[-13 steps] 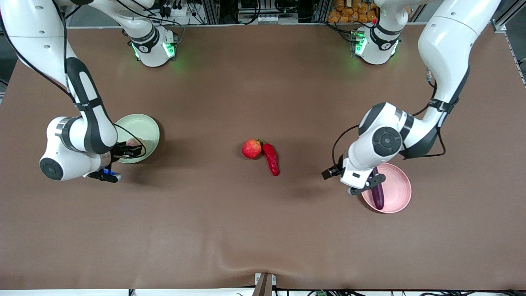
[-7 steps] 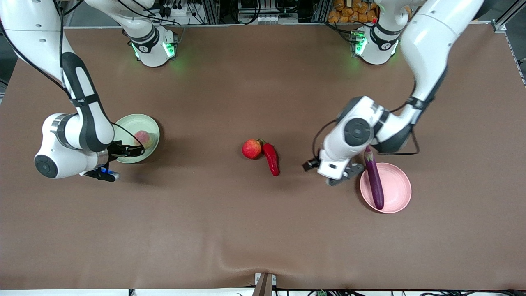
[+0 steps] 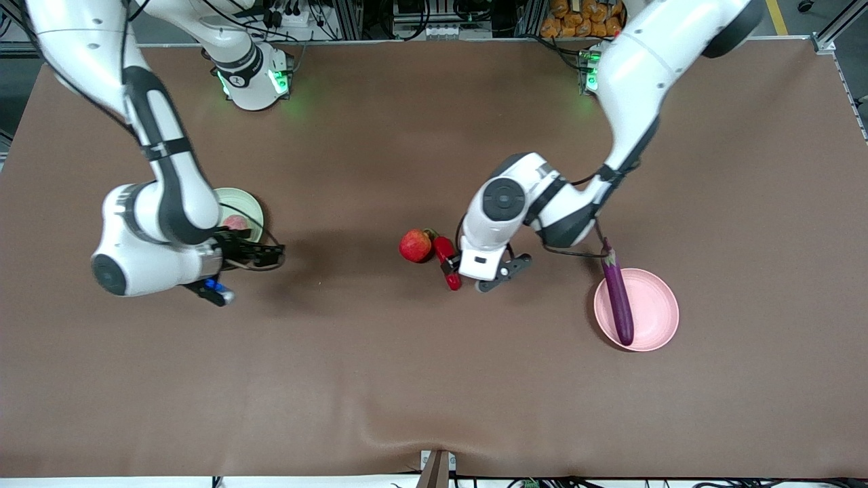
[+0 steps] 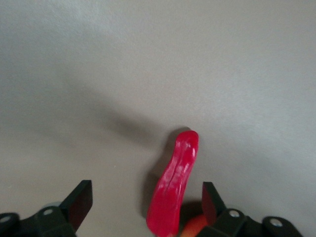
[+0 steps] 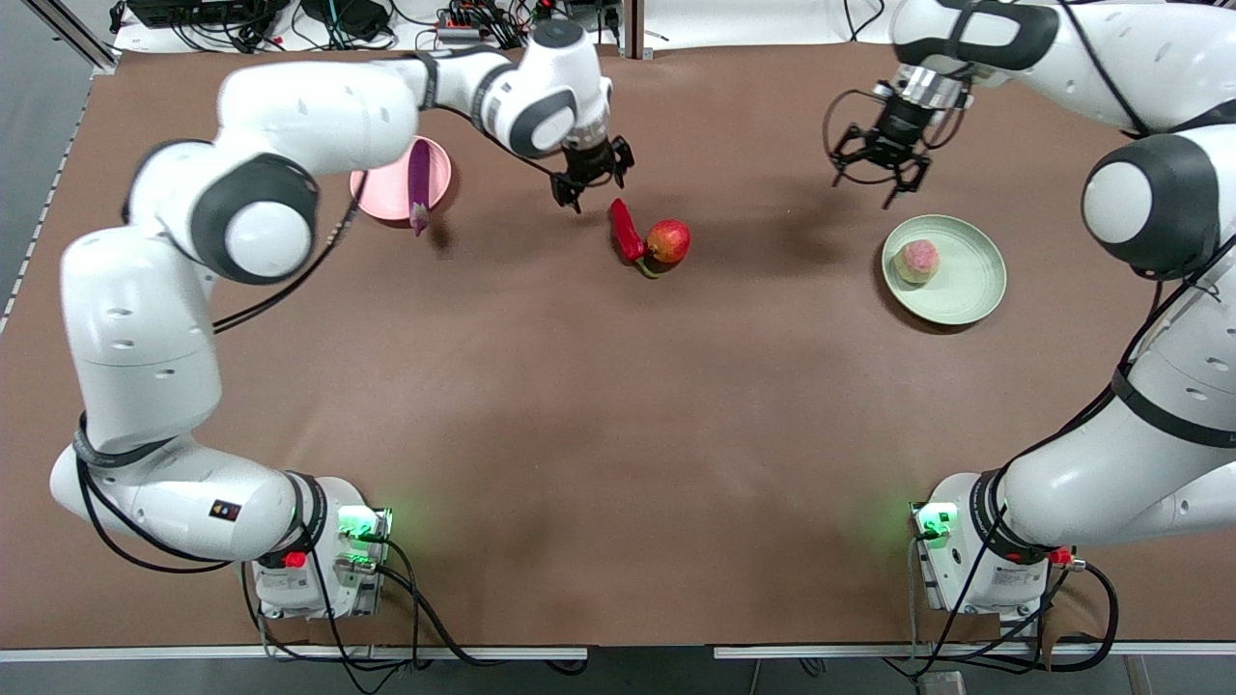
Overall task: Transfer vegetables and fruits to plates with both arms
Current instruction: 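Release the peach on the green plate while the left gripper grasps the chili, then place the chili on the pink plate while the right gripper grasps the apple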
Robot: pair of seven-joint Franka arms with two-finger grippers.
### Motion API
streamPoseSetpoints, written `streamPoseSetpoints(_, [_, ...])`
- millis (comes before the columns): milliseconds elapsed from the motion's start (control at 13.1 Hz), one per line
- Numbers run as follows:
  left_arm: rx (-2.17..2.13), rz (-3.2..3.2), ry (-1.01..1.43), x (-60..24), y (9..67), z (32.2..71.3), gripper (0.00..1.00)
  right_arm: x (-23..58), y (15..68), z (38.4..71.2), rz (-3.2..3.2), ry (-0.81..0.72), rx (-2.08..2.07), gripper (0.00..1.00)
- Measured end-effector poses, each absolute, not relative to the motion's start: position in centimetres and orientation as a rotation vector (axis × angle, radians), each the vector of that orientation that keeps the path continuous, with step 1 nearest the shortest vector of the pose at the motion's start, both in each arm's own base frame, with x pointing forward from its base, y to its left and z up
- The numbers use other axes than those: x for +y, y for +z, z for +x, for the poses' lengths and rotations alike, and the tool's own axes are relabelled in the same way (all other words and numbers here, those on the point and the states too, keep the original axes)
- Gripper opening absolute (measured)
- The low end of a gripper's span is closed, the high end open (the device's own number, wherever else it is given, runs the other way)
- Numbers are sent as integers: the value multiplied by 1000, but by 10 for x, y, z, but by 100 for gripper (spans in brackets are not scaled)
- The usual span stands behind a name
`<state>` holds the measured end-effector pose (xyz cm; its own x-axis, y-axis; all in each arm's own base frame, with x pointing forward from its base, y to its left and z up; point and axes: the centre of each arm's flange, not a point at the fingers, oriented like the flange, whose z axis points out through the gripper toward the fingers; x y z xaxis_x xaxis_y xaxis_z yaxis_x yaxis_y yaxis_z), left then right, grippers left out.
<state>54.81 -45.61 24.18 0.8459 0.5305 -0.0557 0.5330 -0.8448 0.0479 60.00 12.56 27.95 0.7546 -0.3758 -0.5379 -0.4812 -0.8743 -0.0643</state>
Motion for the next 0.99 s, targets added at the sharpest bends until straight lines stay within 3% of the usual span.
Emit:
streamPoseSetpoints(535, [910,2911,-25,-486,194,532,90,162,267,600,-2772,741,764,100])
streamPoseSetpoints(688, [909,2904,-31,-490,185,528,72,171,263,601,-2770,725,812,100])
streamPoseSetpoints(917, [903,2897,-24,-491,181,528,35,197,263,598,-2777,691,863,100])
streamPoseSetpoints(993, [908,2909,-6,-486,181,533,31,201,264,597,-2776,684,869,100])
